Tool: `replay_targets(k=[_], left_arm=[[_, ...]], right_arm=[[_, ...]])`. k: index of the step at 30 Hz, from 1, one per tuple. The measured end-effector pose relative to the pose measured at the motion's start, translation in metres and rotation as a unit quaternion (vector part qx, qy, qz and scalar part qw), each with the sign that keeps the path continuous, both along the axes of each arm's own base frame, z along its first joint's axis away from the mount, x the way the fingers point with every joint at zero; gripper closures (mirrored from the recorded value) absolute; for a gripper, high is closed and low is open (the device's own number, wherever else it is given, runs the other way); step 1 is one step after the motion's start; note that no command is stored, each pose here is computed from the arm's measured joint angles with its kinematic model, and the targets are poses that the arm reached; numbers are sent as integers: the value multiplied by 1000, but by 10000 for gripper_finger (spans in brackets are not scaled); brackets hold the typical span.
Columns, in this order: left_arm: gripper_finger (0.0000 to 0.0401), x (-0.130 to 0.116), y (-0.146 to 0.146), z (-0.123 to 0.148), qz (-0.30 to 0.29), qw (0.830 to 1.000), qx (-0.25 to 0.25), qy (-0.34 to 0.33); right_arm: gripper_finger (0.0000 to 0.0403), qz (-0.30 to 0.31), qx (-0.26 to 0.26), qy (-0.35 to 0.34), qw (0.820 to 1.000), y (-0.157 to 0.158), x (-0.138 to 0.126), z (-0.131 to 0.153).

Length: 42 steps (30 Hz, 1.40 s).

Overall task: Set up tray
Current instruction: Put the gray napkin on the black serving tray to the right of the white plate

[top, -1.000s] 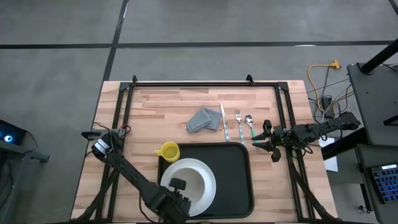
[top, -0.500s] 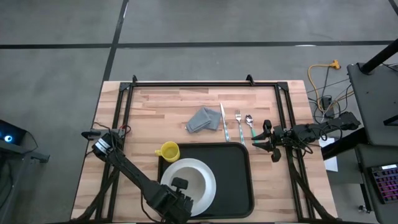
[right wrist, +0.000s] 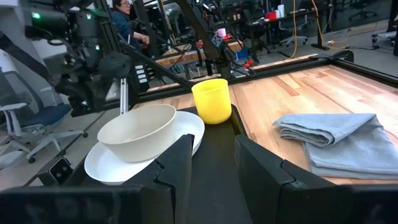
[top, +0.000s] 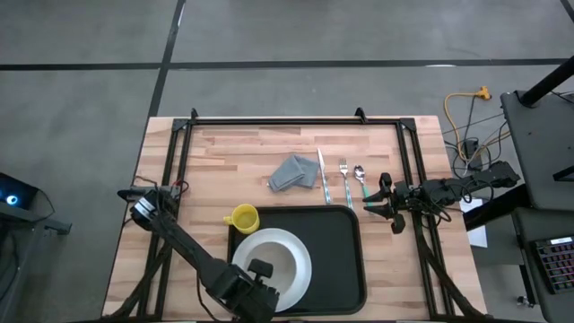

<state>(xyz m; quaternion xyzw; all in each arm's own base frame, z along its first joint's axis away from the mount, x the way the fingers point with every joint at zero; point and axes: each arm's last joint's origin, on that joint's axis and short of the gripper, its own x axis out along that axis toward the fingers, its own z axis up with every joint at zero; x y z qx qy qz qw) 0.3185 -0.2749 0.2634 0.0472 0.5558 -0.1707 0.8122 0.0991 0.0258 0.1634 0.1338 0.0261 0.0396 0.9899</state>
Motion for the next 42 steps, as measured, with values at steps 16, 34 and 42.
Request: replay_targets(k=[16, 34, 42], left_arm=[[353, 5, -3, 7, -24, 999, -14, -36], [353, -27, 22, 64, -138, 982, -8, -131], [353, -68, 57, 61, -168, 960, -36, -223]], right_arm=[[291, 0, 0, 0, 1000, 0, 0, 0], [291, 0, 0, 0, 1000, 0, 0, 0], [291, 0, 0, 0, 1000, 0, 0, 0]])
